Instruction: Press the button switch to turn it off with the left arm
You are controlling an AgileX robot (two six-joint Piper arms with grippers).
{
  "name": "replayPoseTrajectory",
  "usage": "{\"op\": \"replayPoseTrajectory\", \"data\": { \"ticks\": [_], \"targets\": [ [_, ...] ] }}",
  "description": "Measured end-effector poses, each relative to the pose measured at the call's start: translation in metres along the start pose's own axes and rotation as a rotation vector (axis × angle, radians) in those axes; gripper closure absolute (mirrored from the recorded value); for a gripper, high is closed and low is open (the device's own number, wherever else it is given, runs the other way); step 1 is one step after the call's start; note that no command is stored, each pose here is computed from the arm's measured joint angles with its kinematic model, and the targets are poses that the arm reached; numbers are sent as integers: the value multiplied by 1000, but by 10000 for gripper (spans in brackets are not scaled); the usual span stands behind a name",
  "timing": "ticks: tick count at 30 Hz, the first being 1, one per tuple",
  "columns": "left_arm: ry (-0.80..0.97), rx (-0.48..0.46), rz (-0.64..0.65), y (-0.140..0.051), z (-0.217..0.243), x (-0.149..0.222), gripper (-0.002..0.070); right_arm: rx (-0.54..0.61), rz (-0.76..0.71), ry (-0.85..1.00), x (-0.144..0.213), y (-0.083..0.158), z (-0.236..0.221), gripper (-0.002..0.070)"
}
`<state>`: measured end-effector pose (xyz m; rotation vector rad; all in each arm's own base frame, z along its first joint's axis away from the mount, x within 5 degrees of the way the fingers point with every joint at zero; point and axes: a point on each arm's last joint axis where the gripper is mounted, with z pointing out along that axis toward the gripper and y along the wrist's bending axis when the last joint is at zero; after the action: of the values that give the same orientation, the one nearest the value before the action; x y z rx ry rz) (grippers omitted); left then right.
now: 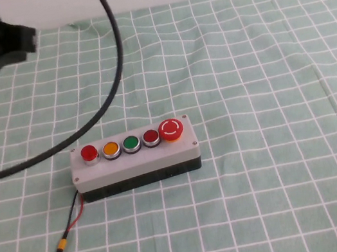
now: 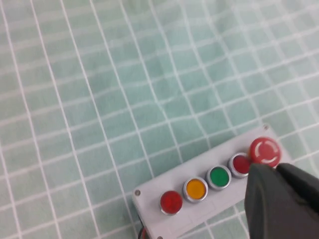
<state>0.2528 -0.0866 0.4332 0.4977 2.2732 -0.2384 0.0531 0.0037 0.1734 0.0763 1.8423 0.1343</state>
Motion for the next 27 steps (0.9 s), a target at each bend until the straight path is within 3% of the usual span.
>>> {"op": "replayPoseTrajectory", "data": {
  "ticks": [6,13,18,22,27],
  "targets": [
    [-164,-21,28,-12,-82,28,678,0,0,0,0,0,0,692],
    [-276,-42,42,-25,-143,101,678,0,0,0,0,0,0,692],
    [-354,-62,-33,-30,-162,167,678,0,0,0,0,0,0,692],
    [-380,-178,-51,-24,-159,214,678,0,0,0,0,0,0,692],
    [-351,-298,-30,-14,-143,245,678,0,0,0,0,0,0,692]
  ]
}}
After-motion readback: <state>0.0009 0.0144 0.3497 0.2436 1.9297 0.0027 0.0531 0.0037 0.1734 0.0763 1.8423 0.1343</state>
